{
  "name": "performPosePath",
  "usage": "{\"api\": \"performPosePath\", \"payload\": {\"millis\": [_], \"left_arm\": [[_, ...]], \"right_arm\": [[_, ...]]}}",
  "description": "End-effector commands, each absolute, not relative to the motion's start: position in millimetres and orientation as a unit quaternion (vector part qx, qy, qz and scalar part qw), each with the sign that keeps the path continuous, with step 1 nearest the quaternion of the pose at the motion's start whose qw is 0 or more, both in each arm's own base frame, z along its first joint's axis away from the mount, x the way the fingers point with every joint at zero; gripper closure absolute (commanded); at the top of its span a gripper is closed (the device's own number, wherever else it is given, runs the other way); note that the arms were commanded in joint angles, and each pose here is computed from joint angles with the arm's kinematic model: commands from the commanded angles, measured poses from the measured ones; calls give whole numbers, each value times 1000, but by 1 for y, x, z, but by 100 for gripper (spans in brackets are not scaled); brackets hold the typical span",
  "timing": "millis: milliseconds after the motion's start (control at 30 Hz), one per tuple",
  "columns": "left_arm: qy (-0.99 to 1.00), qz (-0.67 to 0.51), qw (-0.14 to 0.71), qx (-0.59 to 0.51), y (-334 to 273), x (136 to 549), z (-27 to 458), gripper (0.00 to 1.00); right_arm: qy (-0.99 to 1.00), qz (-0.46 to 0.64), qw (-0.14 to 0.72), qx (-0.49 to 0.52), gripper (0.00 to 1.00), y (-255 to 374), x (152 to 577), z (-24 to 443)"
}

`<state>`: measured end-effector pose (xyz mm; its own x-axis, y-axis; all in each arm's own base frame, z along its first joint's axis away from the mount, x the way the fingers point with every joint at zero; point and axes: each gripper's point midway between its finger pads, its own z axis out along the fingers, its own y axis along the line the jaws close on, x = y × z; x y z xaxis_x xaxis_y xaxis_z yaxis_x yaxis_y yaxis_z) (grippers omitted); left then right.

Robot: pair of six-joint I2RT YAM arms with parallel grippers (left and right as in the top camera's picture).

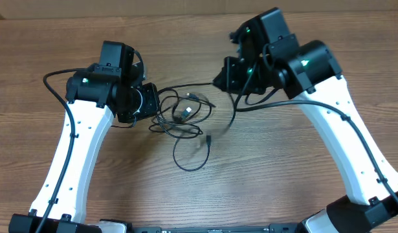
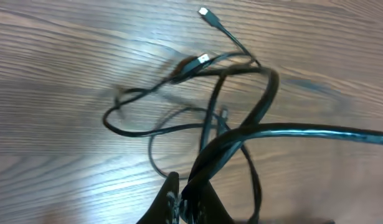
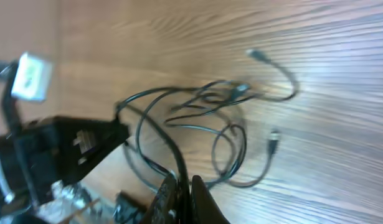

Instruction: Untangle cables

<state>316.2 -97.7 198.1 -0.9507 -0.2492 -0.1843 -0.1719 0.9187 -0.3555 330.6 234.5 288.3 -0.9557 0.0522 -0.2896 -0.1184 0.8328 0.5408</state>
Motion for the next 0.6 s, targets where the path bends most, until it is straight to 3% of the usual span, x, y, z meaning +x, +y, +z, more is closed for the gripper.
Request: {"api": "performPosePath", "payload": {"millis": [0,233,267,333,367,400,567], "left_arm": [[973,-129,134,-138,-80,325,200,96],[963,-196,119,-144,-103,324,206,96],[960,-214,117,-137,-109,324,209,96],[945,-294,122,-77,-136,326,225,96],[939,-315,127,-60,-144,328,231,96],[933,-329,133,-64,-147,332,235,96],[926,-339,130,-108,-148,338,238,96]], "right_arm": [[948,260,185,5,96,216,339,300],[950,253,181,5,94,214,338,297],[950,253,180,5,89,214,338,297],[952,253,174,1,58,215,335,296],[951,257,170,-18,54,218,331,296],[946,273,158,-75,40,228,320,295],[949,270,123,-105,36,243,306,281]]}}
